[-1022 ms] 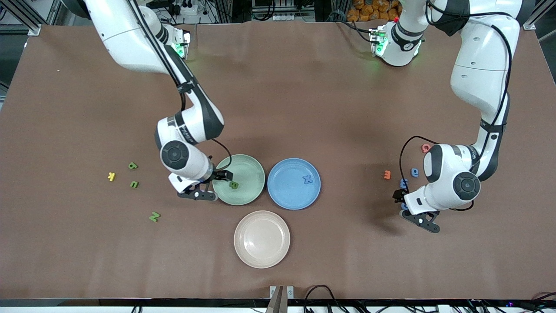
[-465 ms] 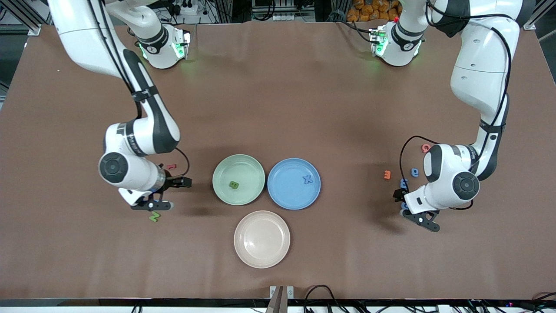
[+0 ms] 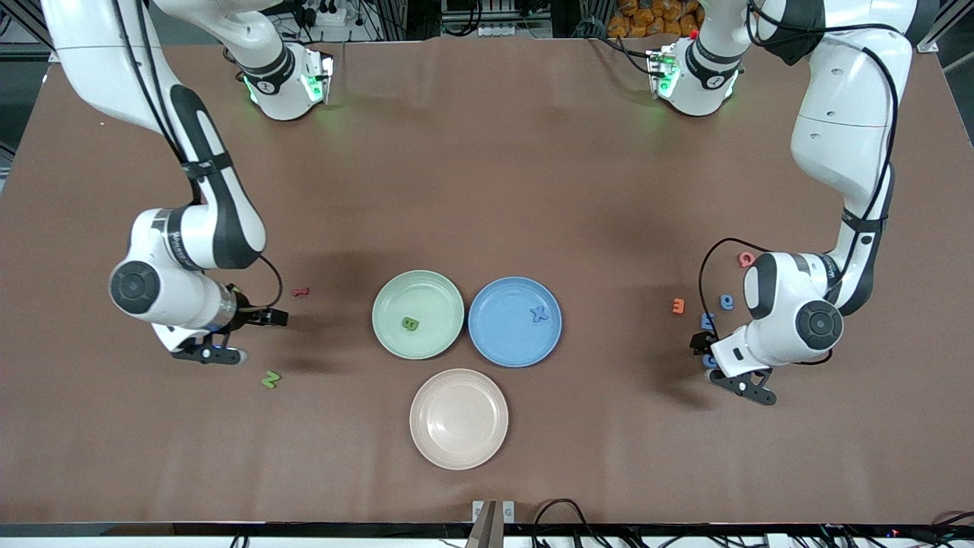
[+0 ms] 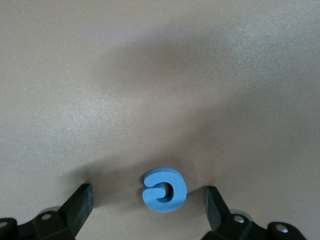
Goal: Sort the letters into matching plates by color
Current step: 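Grasp the blue c with the left gripper while the right gripper reaches b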
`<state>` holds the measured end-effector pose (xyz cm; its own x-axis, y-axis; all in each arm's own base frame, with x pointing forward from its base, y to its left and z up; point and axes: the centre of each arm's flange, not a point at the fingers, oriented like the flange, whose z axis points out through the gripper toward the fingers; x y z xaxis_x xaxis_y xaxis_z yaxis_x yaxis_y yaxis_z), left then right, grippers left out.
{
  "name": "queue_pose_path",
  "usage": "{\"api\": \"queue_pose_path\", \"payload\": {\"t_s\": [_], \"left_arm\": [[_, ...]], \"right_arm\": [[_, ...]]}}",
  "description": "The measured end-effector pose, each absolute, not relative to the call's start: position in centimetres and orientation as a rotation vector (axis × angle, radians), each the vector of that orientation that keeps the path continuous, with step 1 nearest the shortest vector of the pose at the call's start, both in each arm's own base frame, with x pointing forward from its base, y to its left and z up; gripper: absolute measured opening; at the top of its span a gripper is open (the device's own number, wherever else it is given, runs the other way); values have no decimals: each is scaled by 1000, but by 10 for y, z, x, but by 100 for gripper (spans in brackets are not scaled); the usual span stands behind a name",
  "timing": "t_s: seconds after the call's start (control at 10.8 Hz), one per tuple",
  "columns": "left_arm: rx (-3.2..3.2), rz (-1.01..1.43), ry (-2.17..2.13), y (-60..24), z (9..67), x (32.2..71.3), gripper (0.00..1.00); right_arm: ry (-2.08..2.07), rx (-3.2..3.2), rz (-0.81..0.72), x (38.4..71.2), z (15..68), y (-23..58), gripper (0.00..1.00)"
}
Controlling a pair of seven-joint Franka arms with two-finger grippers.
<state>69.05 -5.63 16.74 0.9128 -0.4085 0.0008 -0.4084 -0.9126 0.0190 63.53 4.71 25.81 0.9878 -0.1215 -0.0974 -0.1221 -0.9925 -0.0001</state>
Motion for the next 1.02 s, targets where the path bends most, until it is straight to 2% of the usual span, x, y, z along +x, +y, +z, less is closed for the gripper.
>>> {"api": "queue_pose_path", "payload": {"t_s": [0.19, 0.28, 0.65, 0.74, 1.02], "left_arm": [[3055, -5, -647, -56, 168, 691, 100], [3056, -1, -645, -55, 169, 691, 95], [3074, 19, -583, -51, 179, 693, 41], [3076, 17, -566, -52, 180, 693, 34], [3078, 16, -542, -55, 180, 692, 34]], "right_arm": [[214, -3121, 63, 617, 249, 10, 100], [226, -3120, 48, 606, 244, -4, 100], [277, -3114, 28, 577, 237, -51, 100], [283, -3112, 41, 570, 234, -64, 100], [319, -3106, 79, 557, 225, -89, 100]]}}
